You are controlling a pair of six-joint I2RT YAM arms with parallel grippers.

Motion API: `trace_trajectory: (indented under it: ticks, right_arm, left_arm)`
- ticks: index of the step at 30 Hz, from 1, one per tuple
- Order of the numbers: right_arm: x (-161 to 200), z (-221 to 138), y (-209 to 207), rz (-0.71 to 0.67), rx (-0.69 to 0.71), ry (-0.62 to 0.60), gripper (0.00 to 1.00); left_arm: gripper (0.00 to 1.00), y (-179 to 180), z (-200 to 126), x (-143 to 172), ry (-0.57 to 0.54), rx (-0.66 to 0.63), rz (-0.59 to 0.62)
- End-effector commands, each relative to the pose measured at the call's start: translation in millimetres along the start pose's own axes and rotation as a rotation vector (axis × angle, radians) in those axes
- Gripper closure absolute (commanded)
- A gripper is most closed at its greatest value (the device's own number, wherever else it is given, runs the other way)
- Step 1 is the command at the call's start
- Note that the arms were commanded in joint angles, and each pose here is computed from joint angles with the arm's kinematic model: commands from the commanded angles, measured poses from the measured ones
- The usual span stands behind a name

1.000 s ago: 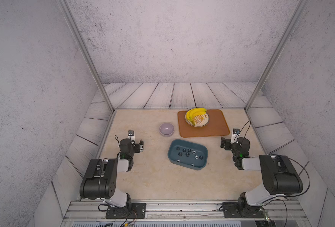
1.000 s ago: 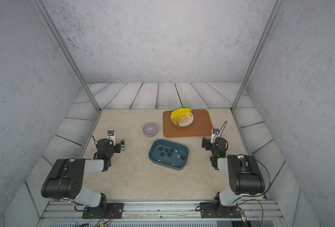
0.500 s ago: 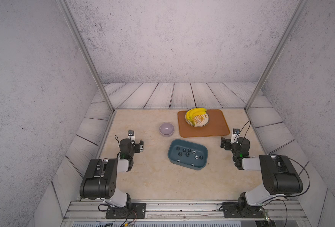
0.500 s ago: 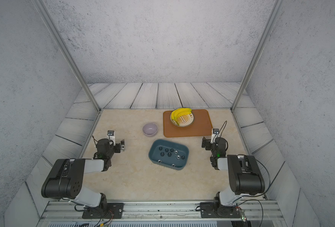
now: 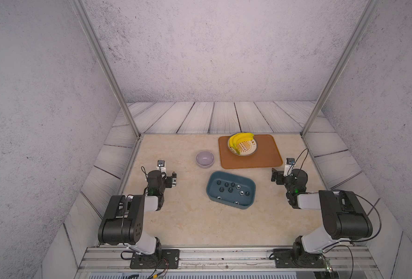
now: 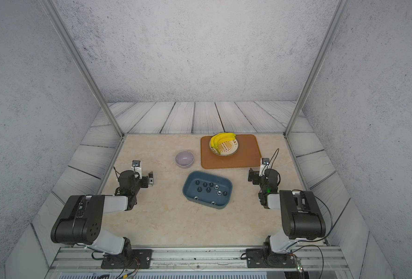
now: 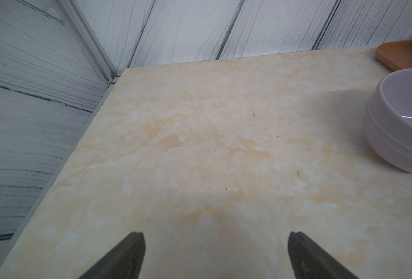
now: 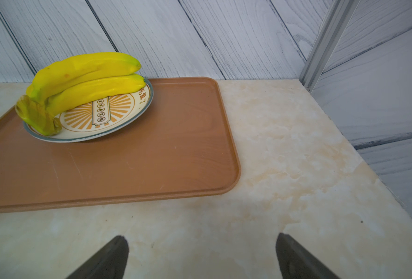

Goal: Put the nuts on the desktop into the storage box
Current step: Reset both arms

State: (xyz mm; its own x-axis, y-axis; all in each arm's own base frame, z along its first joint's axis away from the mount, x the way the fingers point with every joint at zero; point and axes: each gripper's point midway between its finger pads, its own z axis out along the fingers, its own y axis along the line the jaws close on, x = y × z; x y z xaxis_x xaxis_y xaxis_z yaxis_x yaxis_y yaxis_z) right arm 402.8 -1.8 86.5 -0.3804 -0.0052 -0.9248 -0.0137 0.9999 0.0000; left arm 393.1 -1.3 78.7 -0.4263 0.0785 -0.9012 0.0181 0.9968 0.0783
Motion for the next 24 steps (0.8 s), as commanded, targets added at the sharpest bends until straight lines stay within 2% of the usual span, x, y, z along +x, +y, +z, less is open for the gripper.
trace_trajectory:
  ticks: [1, 13, 16, 18, 21, 24]
  right_arm:
    - [-2, 0, 2, -0.007, -0.010, -0.012, 0.01]
    - [-2, 0, 1, -0.003, -0.006, -0.014, 0.01]
    - [-3, -1, 0, 0.001, -0.001, -0.022, 0.01]
    - [-5, -7, 0, -0.001, 0.003, -0.052, 0.01]
    - [-12, -23, -5, 0.016, 0.034, -0.130, 0.01]
    - [-19, -35, -4, 0.011, 0.027, -0.143, 0.01]
  left_arm:
    - [0.02, 4, 0, -14, -0.040, -0.009, -0.013]
    - [0.02, -2, -7, -15, -0.076, 0.024, 0.005]
    - [0.02, 3, -3, -15, -0.058, -0.008, -0.012]
    - [0.02, 9, -11, -18, -0.080, -0.043, -0.028]
    - [0.02, -10, -31, -31, -0.144, 0.072, 0.028]
    - [0.02, -2, -38, -39, -0.162, 0.026, 0.004]
